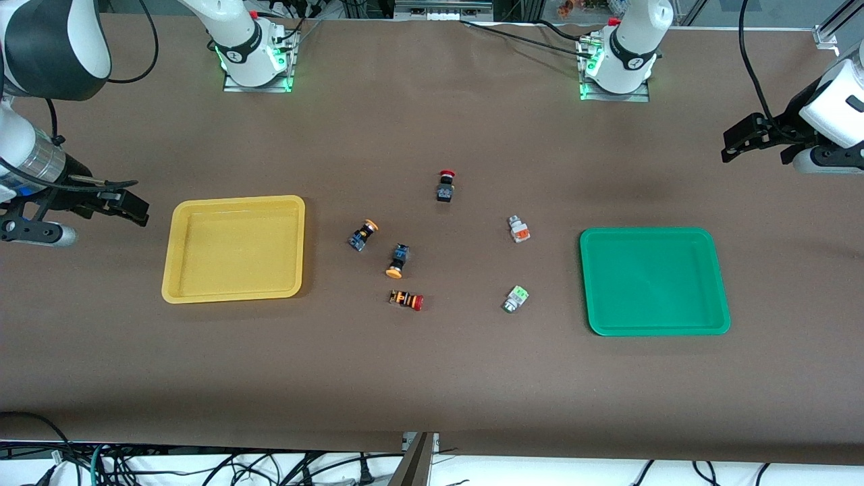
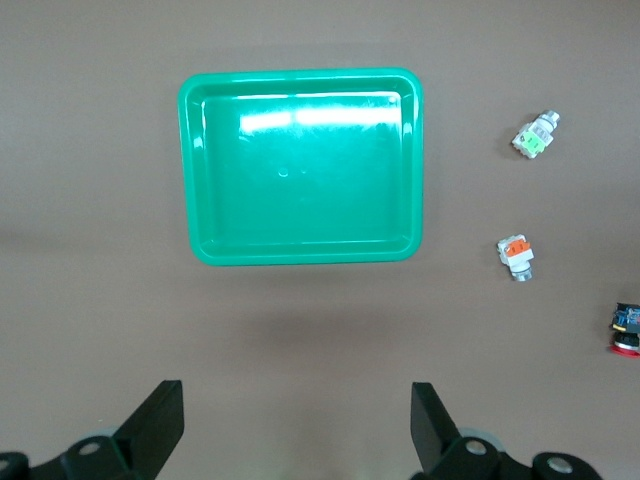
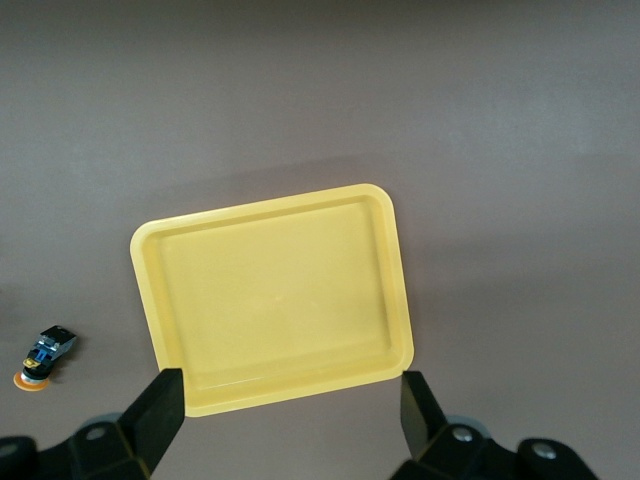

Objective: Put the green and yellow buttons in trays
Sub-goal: 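Reach both grippers down toward the yellow-capped and green-label buttons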

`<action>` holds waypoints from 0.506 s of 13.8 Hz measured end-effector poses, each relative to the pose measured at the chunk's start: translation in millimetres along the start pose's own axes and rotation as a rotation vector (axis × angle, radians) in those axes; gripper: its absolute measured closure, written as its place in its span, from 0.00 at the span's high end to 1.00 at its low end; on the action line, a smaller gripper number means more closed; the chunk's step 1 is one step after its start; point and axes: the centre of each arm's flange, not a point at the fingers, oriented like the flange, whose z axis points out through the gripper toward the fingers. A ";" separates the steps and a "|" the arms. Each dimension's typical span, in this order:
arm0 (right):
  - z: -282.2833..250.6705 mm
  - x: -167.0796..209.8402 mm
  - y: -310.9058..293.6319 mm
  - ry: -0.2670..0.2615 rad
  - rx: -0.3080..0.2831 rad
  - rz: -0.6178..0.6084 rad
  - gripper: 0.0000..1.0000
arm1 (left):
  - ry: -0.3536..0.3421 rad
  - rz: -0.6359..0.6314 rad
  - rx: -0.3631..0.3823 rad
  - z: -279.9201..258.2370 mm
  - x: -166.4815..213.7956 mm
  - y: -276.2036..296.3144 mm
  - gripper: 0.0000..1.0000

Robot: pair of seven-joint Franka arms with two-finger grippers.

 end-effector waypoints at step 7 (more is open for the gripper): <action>-1.1 -7.2 -38.0 -0.020 0.086 -0.014 0.96 | -0.115 0.102 0.001 19.2 -5.2 32.1 1.00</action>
